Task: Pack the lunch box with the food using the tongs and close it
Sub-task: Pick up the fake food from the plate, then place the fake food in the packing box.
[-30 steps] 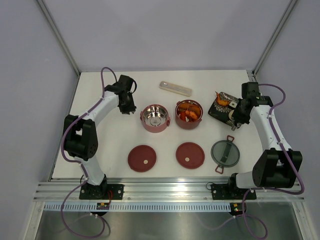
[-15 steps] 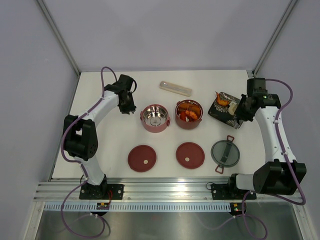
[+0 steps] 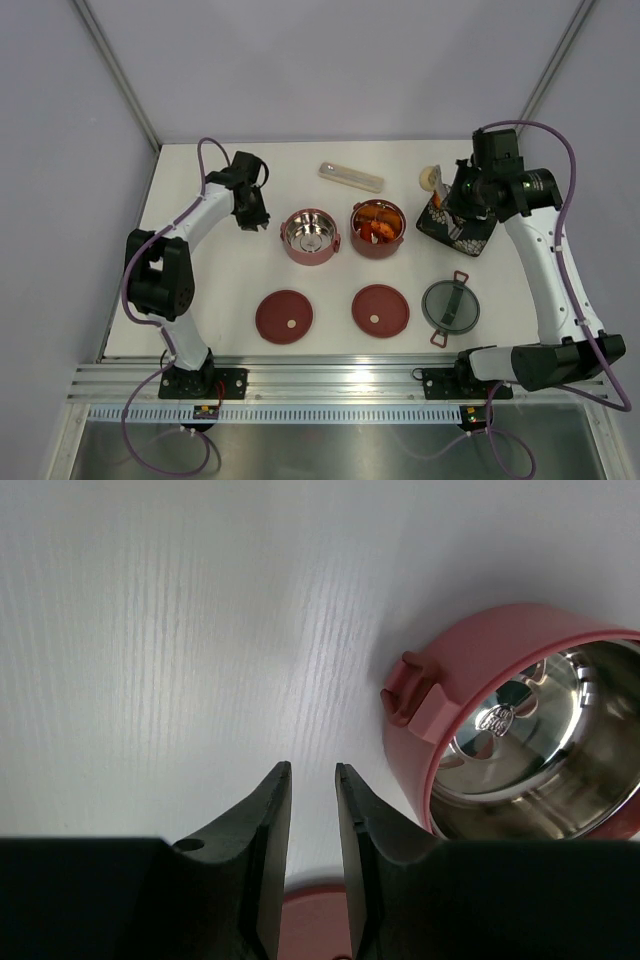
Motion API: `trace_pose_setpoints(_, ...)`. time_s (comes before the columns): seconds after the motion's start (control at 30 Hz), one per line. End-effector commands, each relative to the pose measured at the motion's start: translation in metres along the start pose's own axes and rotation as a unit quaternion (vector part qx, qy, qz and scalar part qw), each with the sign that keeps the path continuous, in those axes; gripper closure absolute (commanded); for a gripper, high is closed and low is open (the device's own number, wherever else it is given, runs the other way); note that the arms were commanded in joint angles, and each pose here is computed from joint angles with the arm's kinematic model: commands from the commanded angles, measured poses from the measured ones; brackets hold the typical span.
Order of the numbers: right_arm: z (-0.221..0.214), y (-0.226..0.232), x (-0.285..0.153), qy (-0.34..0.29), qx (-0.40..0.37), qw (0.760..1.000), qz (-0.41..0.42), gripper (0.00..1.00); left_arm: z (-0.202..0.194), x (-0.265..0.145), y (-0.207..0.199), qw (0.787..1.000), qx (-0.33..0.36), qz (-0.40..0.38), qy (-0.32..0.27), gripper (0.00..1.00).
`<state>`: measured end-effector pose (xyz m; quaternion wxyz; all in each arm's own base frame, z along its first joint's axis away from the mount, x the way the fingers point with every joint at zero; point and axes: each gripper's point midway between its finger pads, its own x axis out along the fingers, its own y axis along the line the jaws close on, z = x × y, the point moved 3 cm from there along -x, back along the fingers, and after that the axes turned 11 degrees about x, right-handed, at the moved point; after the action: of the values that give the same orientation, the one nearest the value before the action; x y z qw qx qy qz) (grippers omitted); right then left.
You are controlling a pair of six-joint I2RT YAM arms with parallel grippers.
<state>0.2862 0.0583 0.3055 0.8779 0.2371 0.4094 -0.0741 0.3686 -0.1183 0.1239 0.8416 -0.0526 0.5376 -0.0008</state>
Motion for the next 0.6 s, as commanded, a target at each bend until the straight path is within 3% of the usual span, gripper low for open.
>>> trace_pose_setpoints(0.0,0.003,0.036,-0.01,-0.009,-0.011,0.999,0.049,1.0,0.011,-0.016,0.0,0.999,-0.015,-0.015,-0.035,0.72)
trace_pose_setpoints(0.3,-0.04,0.117,-0.007,0.017,-0.082,0.984,0.159,1.0,0.007,-0.015,0.009,0.999,-0.026,-0.006,-0.041,0.72)
trace_pose_setpoints(0.57,-0.104,0.166,0.012,0.079,-0.153,0.967,0.186,1.0,0.01,-0.024,0.017,0.998,-0.036,0.003,-0.053,0.72)
